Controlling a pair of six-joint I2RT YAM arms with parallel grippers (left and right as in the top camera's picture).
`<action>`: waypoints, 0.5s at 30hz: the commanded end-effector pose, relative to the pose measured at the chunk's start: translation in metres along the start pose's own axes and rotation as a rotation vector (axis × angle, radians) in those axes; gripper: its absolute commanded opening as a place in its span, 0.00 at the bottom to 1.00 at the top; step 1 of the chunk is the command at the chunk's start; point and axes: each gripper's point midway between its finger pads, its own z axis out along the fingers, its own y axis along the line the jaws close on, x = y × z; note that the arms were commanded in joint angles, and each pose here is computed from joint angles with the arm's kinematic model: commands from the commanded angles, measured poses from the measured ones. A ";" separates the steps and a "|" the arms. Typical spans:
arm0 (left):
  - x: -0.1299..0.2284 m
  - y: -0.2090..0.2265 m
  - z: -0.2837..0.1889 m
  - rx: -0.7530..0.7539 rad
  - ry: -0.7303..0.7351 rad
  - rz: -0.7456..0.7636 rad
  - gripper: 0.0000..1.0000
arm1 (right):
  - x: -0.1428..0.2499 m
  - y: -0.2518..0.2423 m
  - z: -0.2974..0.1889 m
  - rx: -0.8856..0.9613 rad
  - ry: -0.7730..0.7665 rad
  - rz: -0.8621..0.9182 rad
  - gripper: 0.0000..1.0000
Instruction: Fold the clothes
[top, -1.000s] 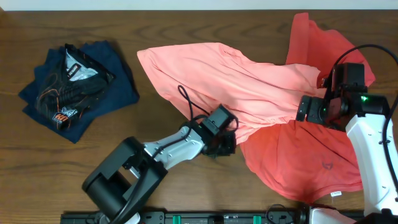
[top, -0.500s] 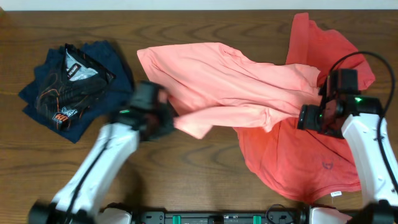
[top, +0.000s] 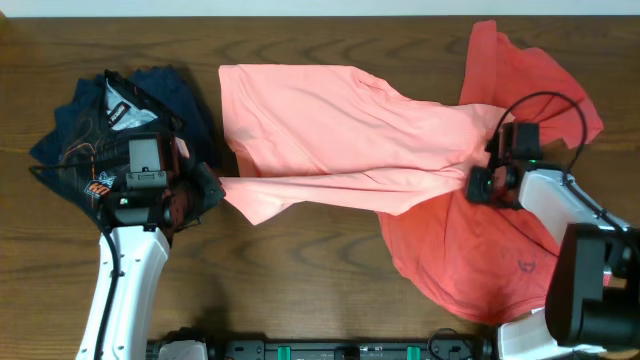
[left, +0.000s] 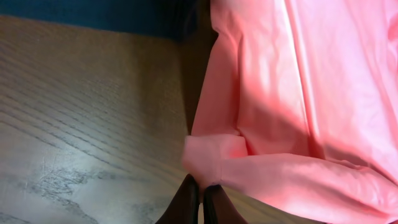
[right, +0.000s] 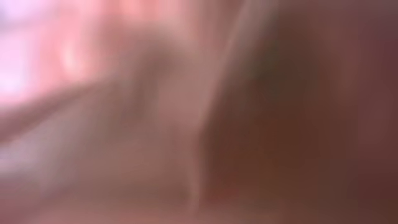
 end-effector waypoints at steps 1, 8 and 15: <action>0.001 0.002 0.002 -0.004 0.010 0.013 0.06 | 0.026 -0.052 0.031 0.216 0.094 0.024 0.26; 0.003 0.003 0.002 -0.008 0.017 0.011 0.06 | 0.022 -0.149 0.028 0.475 0.035 0.313 0.37; 0.006 0.011 0.001 -0.047 0.024 0.007 0.06 | 0.008 -0.235 -0.004 0.544 -0.019 0.576 0.36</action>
